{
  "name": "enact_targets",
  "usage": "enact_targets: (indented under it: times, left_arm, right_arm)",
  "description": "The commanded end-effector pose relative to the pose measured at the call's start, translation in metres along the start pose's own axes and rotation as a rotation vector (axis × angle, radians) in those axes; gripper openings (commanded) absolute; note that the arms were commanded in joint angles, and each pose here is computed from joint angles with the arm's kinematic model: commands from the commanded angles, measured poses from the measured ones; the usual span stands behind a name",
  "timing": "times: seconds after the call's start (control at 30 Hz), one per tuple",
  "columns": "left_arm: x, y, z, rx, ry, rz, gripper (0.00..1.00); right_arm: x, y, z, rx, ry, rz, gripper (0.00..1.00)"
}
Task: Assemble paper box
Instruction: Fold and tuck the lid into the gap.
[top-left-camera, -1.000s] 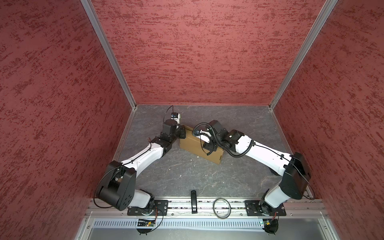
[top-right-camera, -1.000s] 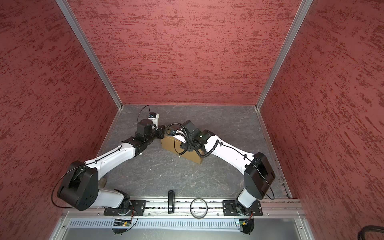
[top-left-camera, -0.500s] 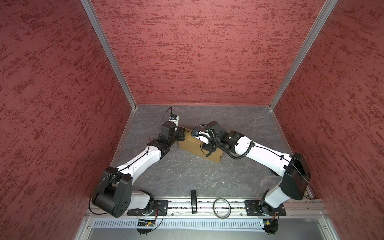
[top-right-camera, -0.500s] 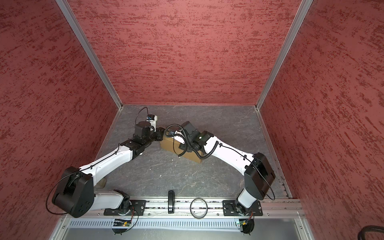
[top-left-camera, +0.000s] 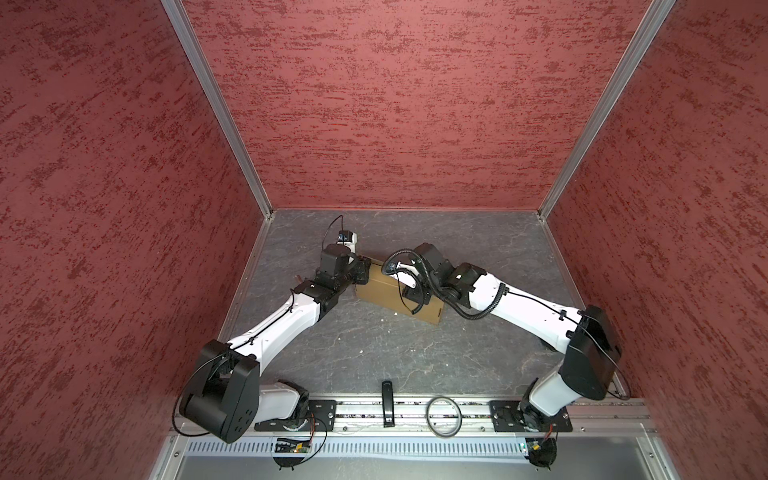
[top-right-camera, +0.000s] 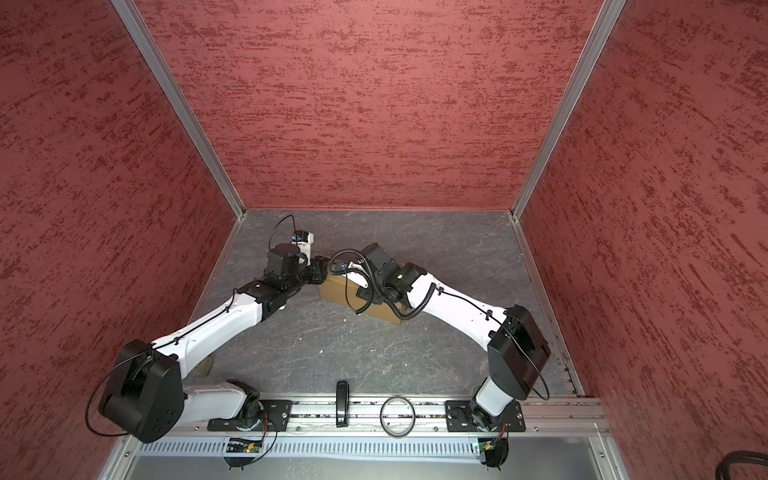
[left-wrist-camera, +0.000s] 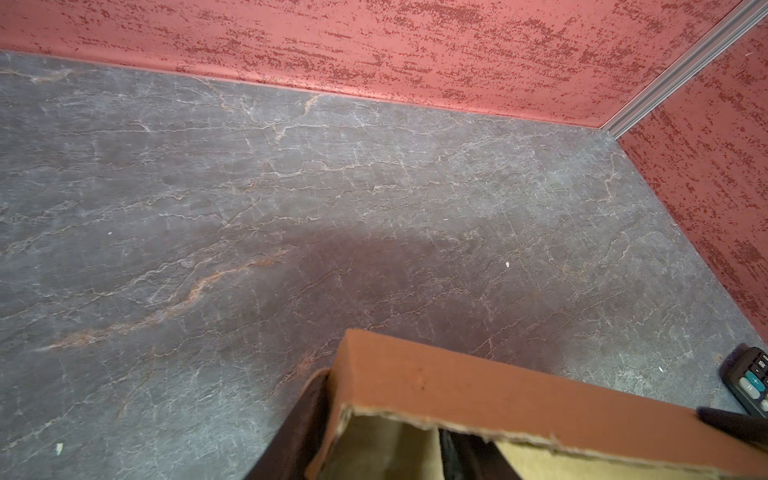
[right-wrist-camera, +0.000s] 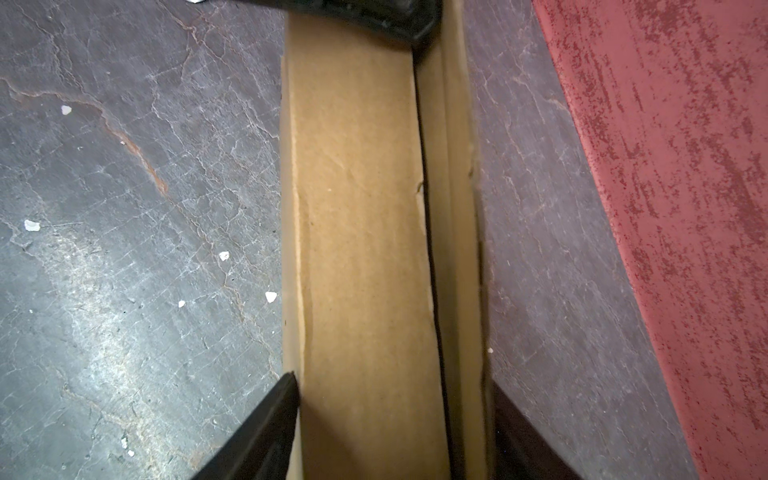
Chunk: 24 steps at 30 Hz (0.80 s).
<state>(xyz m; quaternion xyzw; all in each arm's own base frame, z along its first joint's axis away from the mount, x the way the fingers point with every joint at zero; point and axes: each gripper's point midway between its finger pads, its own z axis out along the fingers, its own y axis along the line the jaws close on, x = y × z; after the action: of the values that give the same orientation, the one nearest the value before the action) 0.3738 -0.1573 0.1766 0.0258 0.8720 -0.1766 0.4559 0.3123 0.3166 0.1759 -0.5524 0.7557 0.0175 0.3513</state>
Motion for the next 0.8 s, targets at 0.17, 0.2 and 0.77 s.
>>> enact_targets:
  times: [0.17, 0.2, 0.77]
  left_arm:
    - [0.032, 0.013, 0.001, -0.035, 0.115, 0.003, 0.46]
    - [0.032, 0.013, 0.002, -0.033, 0.116, 0.004, 0.46]
    - [0.022, 0.006, -0.006, -0.002, 0.117, 0.023, 0.52]
  right_arm:
    - [0.01, 0.013, 0.01, -0.037, 0.034, -0.01, 0.66]
    - [0.011, 0.013, 0.011, -0.037, 0.033, -0.014, 0.68]
    - [0.016, 0.018, 0.021, -0.055, 0.054, -0.026, 0.65]
